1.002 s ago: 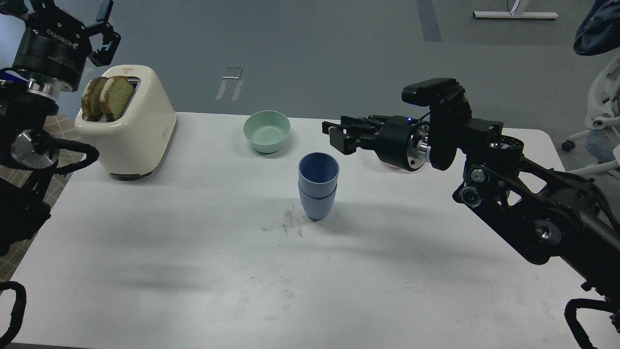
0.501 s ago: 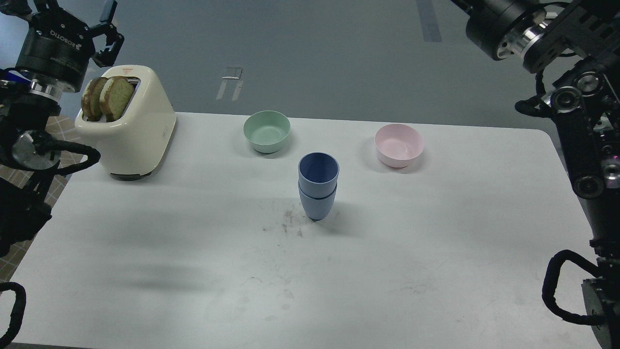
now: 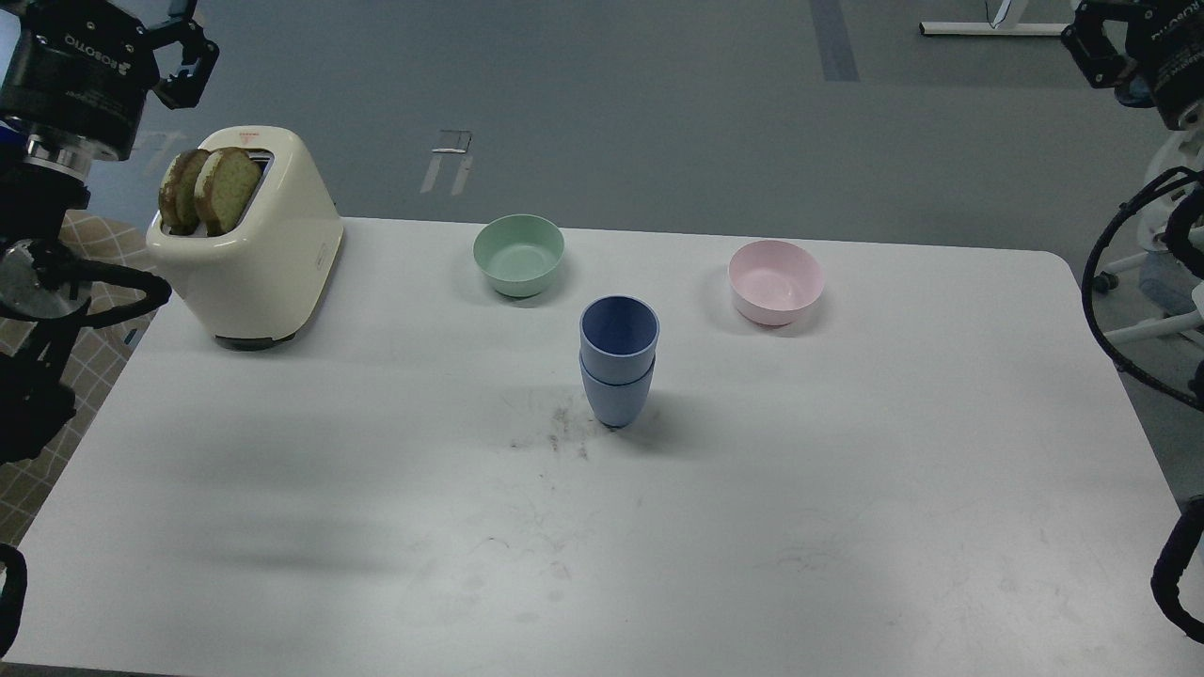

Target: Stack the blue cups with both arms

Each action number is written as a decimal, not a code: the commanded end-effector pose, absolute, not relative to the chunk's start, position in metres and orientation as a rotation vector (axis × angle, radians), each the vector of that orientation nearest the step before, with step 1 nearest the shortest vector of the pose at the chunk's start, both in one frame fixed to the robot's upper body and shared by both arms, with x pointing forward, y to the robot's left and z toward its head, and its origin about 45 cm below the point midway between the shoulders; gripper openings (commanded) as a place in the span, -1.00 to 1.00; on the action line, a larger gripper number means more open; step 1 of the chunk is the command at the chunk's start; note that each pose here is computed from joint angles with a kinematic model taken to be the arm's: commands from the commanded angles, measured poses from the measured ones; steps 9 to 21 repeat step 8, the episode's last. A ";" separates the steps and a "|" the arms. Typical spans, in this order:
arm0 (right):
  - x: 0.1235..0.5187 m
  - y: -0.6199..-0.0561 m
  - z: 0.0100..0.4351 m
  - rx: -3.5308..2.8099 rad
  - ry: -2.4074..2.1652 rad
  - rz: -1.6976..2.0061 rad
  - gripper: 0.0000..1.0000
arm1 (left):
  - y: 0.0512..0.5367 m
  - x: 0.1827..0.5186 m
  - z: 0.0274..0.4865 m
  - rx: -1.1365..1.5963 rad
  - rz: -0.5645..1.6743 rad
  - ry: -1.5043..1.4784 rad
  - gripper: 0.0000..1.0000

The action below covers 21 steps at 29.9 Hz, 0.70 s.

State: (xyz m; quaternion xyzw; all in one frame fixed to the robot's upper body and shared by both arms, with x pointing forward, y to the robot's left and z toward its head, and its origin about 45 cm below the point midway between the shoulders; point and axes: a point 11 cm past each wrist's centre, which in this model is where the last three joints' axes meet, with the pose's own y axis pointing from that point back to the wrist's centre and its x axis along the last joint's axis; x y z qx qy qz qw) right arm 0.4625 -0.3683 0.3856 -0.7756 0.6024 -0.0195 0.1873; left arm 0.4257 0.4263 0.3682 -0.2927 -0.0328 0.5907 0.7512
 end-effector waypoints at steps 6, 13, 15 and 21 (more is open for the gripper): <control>0.455 -0.382 0.368 -2.118 1.686 0.042 1.00 | 0.432 0.422 0.362 -0.694 1.301 -0.025 0.95; 0.455 -0.382 0.368 -2.112 1.684 0.045 1.00 | 0.429 0.423 0.359 -0.693 1.298 -0.019 0.95; 0.455 -0.382 0.368 -2.112 1.684 0.045 1.00 | 0.429 0.423 0.359 -0.693 1.298 -0.019 0.95; 0.455 -0.382 0.368 -2.112 1.684 0.045 1.00 | 0.429 0.423 0.359 -0.693 1.298 -0.019 0.95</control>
